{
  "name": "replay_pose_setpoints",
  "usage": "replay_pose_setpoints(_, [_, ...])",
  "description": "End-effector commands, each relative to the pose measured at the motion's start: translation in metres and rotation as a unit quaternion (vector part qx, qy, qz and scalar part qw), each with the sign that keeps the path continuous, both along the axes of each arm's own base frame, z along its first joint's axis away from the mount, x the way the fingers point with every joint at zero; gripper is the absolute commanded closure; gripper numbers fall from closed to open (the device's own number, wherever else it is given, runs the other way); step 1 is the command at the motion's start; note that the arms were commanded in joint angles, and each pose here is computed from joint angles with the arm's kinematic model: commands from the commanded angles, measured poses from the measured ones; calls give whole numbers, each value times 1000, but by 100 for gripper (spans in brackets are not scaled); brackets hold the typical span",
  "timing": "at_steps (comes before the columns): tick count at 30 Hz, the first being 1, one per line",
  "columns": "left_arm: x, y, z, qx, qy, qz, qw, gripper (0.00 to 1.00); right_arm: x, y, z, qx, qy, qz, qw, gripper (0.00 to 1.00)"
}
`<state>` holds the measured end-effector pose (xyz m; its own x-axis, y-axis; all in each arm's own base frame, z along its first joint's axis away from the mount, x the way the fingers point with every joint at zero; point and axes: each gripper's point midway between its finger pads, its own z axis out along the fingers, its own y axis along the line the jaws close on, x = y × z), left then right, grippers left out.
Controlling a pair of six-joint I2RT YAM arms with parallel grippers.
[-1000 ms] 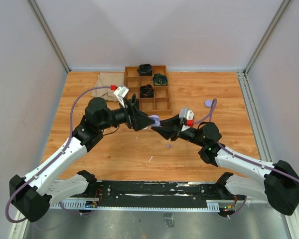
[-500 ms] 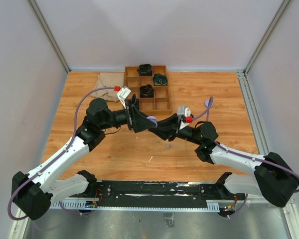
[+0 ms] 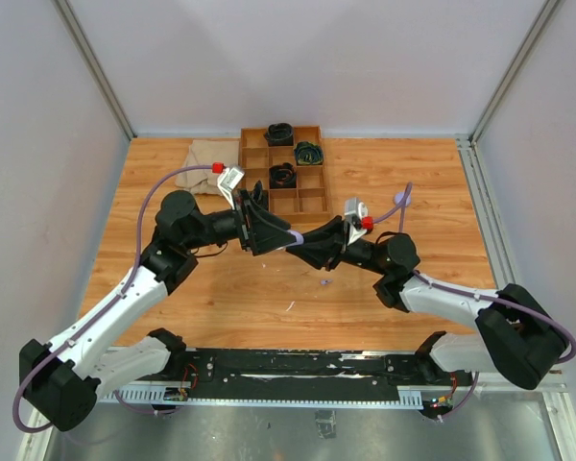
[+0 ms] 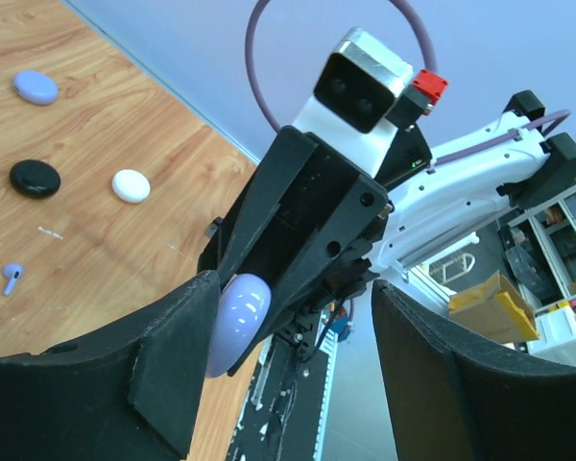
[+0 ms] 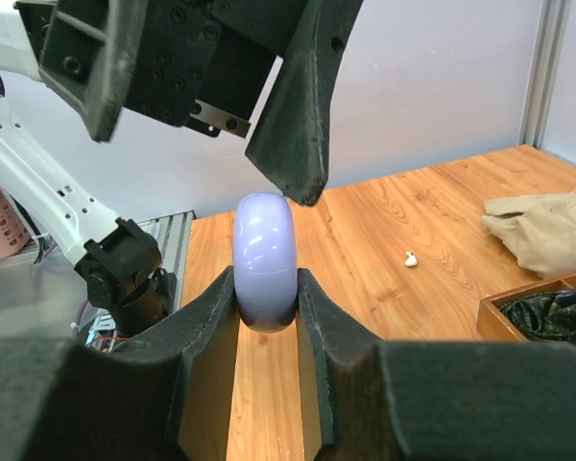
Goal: Insert the wireless bluetooth earbuds into the charging case
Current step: Close the charging case, then place the charging case at the center of the board.
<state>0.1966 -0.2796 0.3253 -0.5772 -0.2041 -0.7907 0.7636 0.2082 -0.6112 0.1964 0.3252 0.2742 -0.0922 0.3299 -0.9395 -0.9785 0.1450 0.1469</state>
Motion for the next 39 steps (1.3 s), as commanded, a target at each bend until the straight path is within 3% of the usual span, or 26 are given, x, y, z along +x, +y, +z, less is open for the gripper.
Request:
replay_pose_setpoints(1, [-8, 3, 16, -17, -33, -17, 999, 31, -2, -5, 1, -2, 2, 10, 1000, 90])
replay_pose_setpoints(7, [21, 22, 4, 51, -40, 79, 995, 28, 21, -21, -13, -37, 41, -39, 998, 90])
replay_pose_setpoints(13, [50, 68, -5, 158, -60, 222, 960, 23, 49, -51, -41, -117, 107, -128, 979, 90])
replay_pose_setpoints(21, [66, 137, 3, 245, -113, 371, 888, 17, 79, -115, -83, -203, 211, -238, 926, 90])
replay_pose_setpoints(27, [70, 170, -6, 260, -139, 444, 846, 14, 89, -164, -125, -239, 313, -296, 870, 89])
replay_pose_setpoints(34, [75, 186, -30, 268, -136, 484, 822, 9, 99, -200, -163, -249, 395, -328, 821, 89])
replay_pose_setpoints(39, [74, 187, -35, 264, -131, 486, 823, 6, 108, -211, -186, -245, 460, -321, 791, 89])
